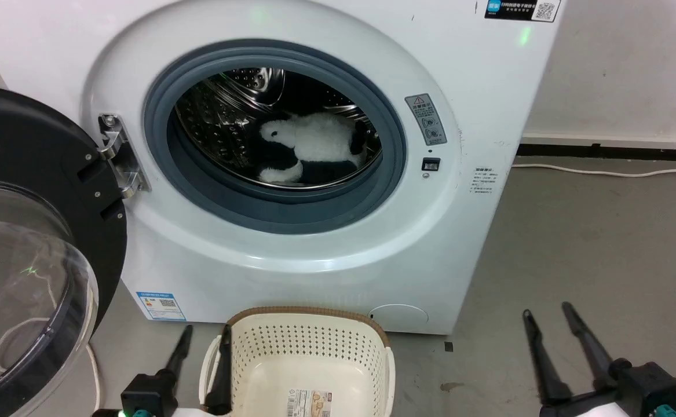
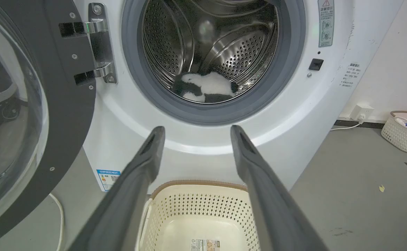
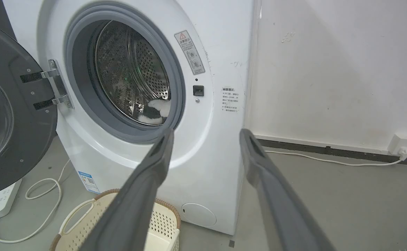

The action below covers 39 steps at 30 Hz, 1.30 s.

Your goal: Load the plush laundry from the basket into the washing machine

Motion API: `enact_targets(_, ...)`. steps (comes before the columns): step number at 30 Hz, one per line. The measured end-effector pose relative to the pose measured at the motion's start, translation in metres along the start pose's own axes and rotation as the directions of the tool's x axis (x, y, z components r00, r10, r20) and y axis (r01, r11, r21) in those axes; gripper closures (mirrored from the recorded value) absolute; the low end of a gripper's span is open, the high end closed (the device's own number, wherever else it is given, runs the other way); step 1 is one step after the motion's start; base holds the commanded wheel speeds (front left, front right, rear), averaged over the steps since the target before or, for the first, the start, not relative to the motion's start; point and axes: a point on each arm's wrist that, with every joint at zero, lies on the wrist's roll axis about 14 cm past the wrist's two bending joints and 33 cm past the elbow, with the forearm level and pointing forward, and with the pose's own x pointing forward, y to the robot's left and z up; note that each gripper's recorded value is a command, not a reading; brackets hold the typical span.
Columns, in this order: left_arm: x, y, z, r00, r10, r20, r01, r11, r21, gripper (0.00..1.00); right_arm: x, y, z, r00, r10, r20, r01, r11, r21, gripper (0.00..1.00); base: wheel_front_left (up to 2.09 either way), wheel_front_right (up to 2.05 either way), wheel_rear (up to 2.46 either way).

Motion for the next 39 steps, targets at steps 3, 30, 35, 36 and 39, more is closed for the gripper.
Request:
enact_targets(3,0.0,-0.0007,-0.0002,1.0,-0.002,-0.001,0.002,1.0,0.0,1.0,0.0,-0.0002,0.0001,1.0,0.0,0.0,0.0,1.0,-0.001,1.0,0.0,0.0,0.0)
enact_targets(30,0.0032,0.0013,0.0016,1.0,0.005,-0.025,-0.004,1.0,0.028,1.0,0.0015,-0.0009,-0.0068,0.999,0.0,-0.052,0.0,1.0,-0.012,1.0,0.0,0.0,0.0)
enact_targets(35,0.0051,0.0024,0.0042,1.0,0.008,-0.027,-0.007,0.999,0.038,1.0,0.0031,-0.0008,-0.0074,0.998,0.001,-0.063,-0.002,1.0,-0.017,1.0,0.0,0.0,0.0)
enact_targets(36,0.0053,0.0025,0.0047,1.0,0.008,-0.026,-0.007,0.999,0.041,1.0,0.0038,-0.0007,-0.0068,0.998,0.002,-0.062,-0.003,1.0,-0.02,1.0,0.0,0.0,0.0)
enact_targets(39,0.006,0.0026,0.0055,1.0,0.008,-0.026,-0.007,0.999,0.047,1.0,0.0049,-0.0007,-0.0064,0.998,0.002,-0.065,-0.004,1.0,-0.022,1.0,0.0,0.0,0.0)
